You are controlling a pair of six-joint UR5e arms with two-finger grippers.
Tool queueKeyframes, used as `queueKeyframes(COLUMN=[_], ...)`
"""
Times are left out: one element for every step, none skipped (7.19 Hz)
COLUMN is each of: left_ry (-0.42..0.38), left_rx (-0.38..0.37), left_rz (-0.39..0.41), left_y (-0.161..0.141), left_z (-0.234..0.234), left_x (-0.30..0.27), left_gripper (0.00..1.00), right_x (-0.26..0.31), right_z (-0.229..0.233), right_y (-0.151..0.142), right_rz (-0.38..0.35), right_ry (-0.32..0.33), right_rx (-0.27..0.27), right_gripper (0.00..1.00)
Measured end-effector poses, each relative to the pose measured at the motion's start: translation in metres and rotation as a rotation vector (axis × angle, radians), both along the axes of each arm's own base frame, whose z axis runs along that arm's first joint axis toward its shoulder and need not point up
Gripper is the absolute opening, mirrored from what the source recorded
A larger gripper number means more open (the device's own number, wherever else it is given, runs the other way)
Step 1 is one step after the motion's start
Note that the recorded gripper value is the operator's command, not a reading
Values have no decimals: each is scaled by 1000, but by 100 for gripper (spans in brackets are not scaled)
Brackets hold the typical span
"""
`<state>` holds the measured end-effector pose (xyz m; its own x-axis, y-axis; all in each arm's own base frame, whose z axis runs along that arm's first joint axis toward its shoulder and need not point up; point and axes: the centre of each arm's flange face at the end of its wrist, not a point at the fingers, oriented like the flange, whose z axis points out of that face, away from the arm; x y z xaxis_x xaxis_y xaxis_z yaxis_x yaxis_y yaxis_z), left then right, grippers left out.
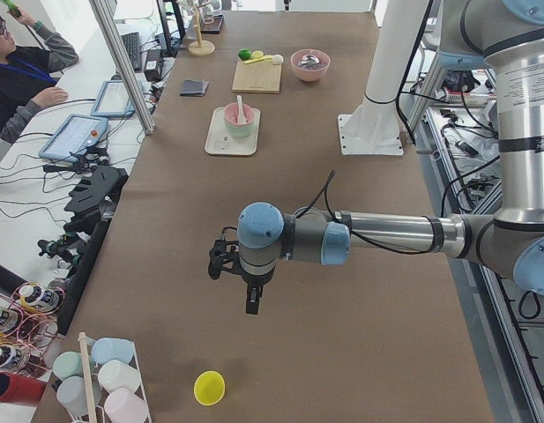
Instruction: Stack pink bowl on green and place spoon
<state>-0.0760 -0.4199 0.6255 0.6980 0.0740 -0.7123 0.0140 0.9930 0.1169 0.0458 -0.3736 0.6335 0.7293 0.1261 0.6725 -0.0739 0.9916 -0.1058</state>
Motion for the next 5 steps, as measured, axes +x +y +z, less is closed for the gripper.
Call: queueKeyframes(left_ry=[-1,-1,-1,-1,-2], left_rx=[-1,-3,-3,-2,-2], left_rz=[1,1,1,1,1], left_y=[0,0,0,0,0], left_z=[1,1,1,1,1], left_x=[0,0,0,0,0], left_gripper=[99,99,99,99,99], right_x=[-1,-2,-3,-4,-4], right_z=[-1,-1,-1,-1,0], right_y=[0,0,0,0,1], right_rz=[0,-1,-2,-3,-4], right_ry=[-19,-30,-35,-37,-37], right_rx=[-1,-3,-5,-7,-9], right_gripper=[100,100,100,100,100])
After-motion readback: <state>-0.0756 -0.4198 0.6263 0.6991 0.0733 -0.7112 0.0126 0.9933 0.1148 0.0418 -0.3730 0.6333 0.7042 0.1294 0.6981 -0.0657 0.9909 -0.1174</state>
